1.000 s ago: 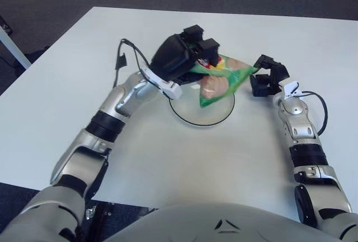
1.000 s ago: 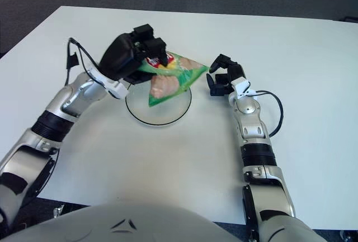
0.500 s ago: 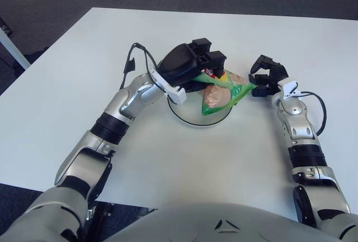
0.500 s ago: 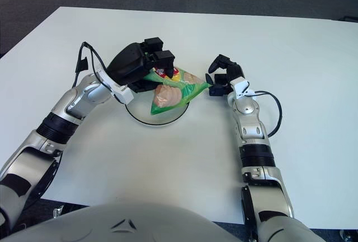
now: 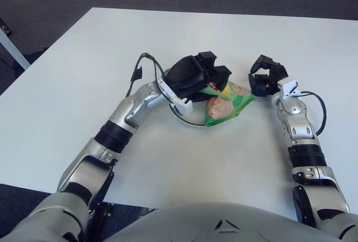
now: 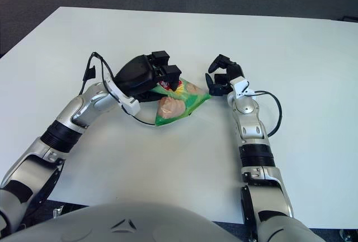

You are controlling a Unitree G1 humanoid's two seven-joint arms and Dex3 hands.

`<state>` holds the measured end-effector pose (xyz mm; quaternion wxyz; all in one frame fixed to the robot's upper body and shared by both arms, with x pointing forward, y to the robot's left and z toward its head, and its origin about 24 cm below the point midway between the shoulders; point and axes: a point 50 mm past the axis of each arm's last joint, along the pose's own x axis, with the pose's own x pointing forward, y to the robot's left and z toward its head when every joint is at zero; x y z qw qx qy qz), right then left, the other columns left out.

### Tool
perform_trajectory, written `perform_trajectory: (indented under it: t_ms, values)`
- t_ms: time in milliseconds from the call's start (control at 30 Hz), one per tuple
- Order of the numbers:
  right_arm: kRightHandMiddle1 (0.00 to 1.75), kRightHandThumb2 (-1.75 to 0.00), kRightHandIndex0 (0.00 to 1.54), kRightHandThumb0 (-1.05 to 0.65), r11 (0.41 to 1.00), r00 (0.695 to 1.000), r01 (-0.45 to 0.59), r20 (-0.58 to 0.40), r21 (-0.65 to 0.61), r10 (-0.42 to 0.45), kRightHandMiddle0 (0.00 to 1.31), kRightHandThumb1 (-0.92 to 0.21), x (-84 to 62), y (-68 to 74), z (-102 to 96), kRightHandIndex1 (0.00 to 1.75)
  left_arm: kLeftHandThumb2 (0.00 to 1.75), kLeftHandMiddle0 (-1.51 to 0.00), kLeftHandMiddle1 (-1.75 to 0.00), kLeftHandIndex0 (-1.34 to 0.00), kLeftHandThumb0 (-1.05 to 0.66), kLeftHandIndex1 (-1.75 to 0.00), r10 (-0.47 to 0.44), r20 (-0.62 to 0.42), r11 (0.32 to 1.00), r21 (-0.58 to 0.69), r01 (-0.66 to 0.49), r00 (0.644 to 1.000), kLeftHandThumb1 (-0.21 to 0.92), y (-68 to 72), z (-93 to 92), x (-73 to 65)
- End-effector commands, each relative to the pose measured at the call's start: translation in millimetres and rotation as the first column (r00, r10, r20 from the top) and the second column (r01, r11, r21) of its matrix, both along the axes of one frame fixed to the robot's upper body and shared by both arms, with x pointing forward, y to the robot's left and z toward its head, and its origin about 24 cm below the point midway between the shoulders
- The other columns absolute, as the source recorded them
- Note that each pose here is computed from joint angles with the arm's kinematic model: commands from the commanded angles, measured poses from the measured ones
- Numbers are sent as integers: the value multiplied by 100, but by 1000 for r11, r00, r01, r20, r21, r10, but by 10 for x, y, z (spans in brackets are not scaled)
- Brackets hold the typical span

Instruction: Put the snack into the plate.

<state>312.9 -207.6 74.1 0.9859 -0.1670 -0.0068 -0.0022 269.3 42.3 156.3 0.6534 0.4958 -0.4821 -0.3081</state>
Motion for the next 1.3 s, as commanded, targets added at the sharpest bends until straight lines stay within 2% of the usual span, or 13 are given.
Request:
perform_trajectory:
  t_ms: [0,200,700,767,800,867,967,1000,1067,1100,1167,1200,1267]
  values:
    - [175,-134,121,-49,1000,984,2,-177,-1,-2,64,-29,-141,3,-385,175,153,-76,-175,-95,54,-175,-6,33,979,202,-1,999,14,-26,-63,13]
    - [175,-135,124,-49,1000,984,-7,-178,-12,5,64,-29,-145,6,-383,175,156,-77,-175,-96,55,-175,-22,47,955,295,7,999,12,-11,-113,26]
    - [175,-135,127,-50,1000,983,-19,-181,-20,15,64,-28,-145,0,-382,175,152,-75,-175,-90,54,-175,-25,-24,965,260,30,999,14,5,-226,17]
    - [175,-135,127,-50,1000,983,-18,-181,-20,15,64,-29,-146,-3,-387,175,152,-75,-175,-83,54,-175,-30,-27,963,268,37,999,15,3,-238,22]
    - [175,-135,127,-50,1000,983,-19,-181,-20,15,64,-29,-146,-4,-388,175,155,-77,-175,-80,43,-171,-32,-28,962,270,39,999,11,3,-242,24]
    - [175,-135,126,-49,1000,983,-20,-183,-19,16,64,-29,-145,-6,-393,175,141,-61,-175,-61,17,-173,-29,-36,955,294,38,999,24,11,-255,25]
    - [175,-134,125,-49,1000,983,-22,-184,-18,18,63,-29,-146,-8,-397,175,122,-46,-175,-45,7,-174,13,-83,913,407,22,996,40,91,-164,-58]
    - [175,-134,125,-49,1000,983,-21,-184,-18,17,63,-30,-145,-10,-399,175,116,-45,-175,-29,19,-162,49,-111,879,478,9,993,44,122,-117,-63]
    - [175,-134,125,-49,1000,983,-20,-184,-18,17,63,-30,-143,-13,-403,175,110,-19,-163,-12,-12,-122,92,-142,836,549,1,986,34,153,-71,-64]
    - [175,-134,125,-49,1000,983,-20,-184,-18,16,63,-30,-143,-14,-403,175,109,-15,-161,-9,-16,-116,105,-150,821,571,-1,983,33,156,-64,-61]
    - [175,-134,125,-49,1000,983,-19,-185,-19,16,63,-30,-143,-17,-405,175,103,-6,-129,-4,-35,-89,107,-143,793,609,2,984,32,138,46,-61]
    - [175,-134,125,-49,1000,983,-20,-185,-19,16,63,-30,-141,-20,-407,175,101,-5,-122,-3,-39,-84,96,-134,777,629,10,986,33,133,128,-61]
    - [175,-133,125,-49,1000,982,-21,-186,-18,17,63,-30,-134,-21,-412,175,91,-2,-84,-1,-53,-63,83,-127,761,649,20,989,39,139,192,-65]
